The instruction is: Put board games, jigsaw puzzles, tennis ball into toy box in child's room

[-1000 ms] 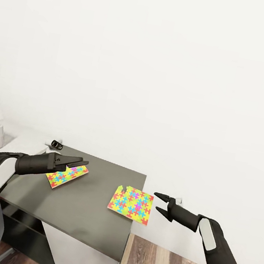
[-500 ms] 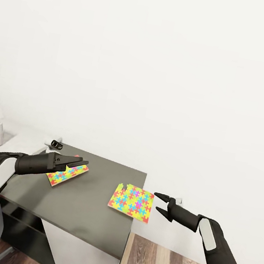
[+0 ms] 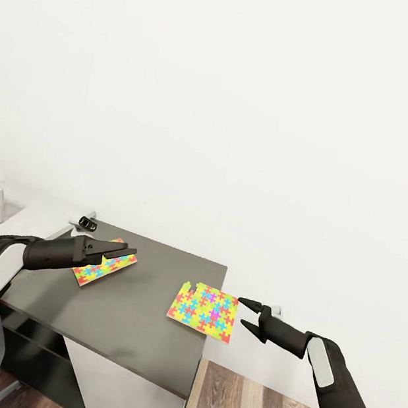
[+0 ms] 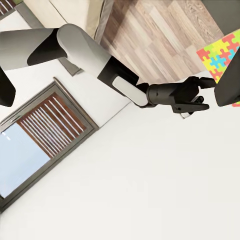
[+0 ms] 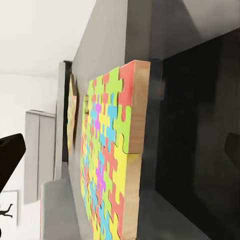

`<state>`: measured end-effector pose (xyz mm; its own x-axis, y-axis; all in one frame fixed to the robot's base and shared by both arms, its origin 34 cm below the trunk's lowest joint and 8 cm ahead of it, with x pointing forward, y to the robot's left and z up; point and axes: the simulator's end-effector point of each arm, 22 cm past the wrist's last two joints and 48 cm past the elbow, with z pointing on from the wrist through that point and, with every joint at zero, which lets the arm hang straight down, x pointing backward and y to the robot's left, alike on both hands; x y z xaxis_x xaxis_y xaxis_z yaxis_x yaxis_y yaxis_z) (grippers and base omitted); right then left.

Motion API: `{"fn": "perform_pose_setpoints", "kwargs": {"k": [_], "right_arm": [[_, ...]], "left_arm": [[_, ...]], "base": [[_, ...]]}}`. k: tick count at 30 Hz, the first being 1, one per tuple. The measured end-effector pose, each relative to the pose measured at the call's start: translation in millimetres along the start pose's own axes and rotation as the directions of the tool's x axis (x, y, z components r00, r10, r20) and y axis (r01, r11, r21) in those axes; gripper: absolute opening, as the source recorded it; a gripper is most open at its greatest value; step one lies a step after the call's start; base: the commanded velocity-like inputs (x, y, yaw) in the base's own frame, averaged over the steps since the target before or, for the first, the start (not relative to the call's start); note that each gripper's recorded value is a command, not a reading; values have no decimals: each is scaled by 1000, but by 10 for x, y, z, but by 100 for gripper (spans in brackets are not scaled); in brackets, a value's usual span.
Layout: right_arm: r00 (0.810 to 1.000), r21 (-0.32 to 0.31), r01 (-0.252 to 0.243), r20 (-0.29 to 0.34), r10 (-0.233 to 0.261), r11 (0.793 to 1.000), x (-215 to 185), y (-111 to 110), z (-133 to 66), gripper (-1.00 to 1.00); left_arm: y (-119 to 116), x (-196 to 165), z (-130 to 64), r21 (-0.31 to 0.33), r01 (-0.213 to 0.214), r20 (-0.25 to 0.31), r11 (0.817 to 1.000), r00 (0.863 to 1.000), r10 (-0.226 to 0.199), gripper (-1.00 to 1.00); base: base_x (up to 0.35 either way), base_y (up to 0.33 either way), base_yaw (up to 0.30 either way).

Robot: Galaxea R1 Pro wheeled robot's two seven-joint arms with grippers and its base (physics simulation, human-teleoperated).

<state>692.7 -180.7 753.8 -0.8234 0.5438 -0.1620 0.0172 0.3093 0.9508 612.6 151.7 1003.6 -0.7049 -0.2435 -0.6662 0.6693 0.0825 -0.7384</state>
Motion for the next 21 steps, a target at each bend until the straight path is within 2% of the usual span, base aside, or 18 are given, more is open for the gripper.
{"fn": "perform_pose_setpoints", "kwargs": {"k": [9, 21], "right_arm": [[1000, 1, 1, -1, -1, 1000, 3, -1, 2, 100], [1000, 1, 1, 0, -1, 1000, 3, -6, 4, 100]], "left_arm": [[-1, 1, 1, 0, 0, 0, 1000, 1000, 0, 100], [0, 4, 3, 0, 0, -1, 1000, 1000, 0, 100]], "base": [[0, 0, 10], [0, 0, 102]]}}
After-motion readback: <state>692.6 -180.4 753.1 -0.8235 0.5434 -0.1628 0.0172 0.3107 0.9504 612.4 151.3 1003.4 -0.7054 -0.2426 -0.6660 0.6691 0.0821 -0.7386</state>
